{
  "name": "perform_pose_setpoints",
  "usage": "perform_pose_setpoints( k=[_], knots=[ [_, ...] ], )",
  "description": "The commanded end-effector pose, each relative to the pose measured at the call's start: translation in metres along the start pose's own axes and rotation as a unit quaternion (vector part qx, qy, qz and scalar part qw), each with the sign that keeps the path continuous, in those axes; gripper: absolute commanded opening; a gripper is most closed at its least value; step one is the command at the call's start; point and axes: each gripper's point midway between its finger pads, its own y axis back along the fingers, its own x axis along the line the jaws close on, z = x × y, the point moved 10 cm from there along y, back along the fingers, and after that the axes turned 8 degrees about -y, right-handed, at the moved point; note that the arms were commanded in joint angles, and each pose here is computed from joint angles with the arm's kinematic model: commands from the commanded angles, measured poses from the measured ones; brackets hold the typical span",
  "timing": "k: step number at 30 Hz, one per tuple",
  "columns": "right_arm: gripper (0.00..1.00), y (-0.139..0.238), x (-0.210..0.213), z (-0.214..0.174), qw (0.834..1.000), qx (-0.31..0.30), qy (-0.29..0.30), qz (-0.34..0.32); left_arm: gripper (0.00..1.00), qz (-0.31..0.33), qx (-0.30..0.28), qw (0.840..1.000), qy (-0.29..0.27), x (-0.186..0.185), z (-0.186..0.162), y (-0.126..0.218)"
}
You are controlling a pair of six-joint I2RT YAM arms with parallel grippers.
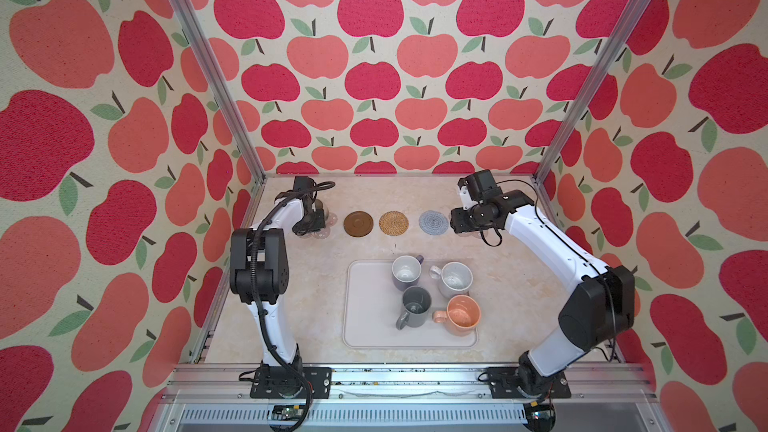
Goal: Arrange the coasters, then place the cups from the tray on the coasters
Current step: 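Lower the beige mug onto the small pink flower coaster with the left gripper, then release and raise the left gripper while the right gripper moves over the pink speckled mug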
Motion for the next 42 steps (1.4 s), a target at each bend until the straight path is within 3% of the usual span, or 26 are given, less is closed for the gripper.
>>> perform_pose_setpoints(
  k=[1,17,42],
  knots=[
    [0.54,0.003,0.005,0.0,1.0,0.009,0.006,0.011,0.12,0.009,-0.005,1.0,0.018,0.003,0.0,-0.002],
    [0.55,0.015,0.015,-0.001,0.999,0.003,0.018,0.029,0.33,0.031,0.0,0.999,0.016,0.006,-0.013,0.009],
    [0.55,0.022,0.043,-0.008,0.995,0.029,0.092,0.02,0.37,-0.007,-0.049,0.998,0.035,0.002,-0.026,0.05]
  ],
)
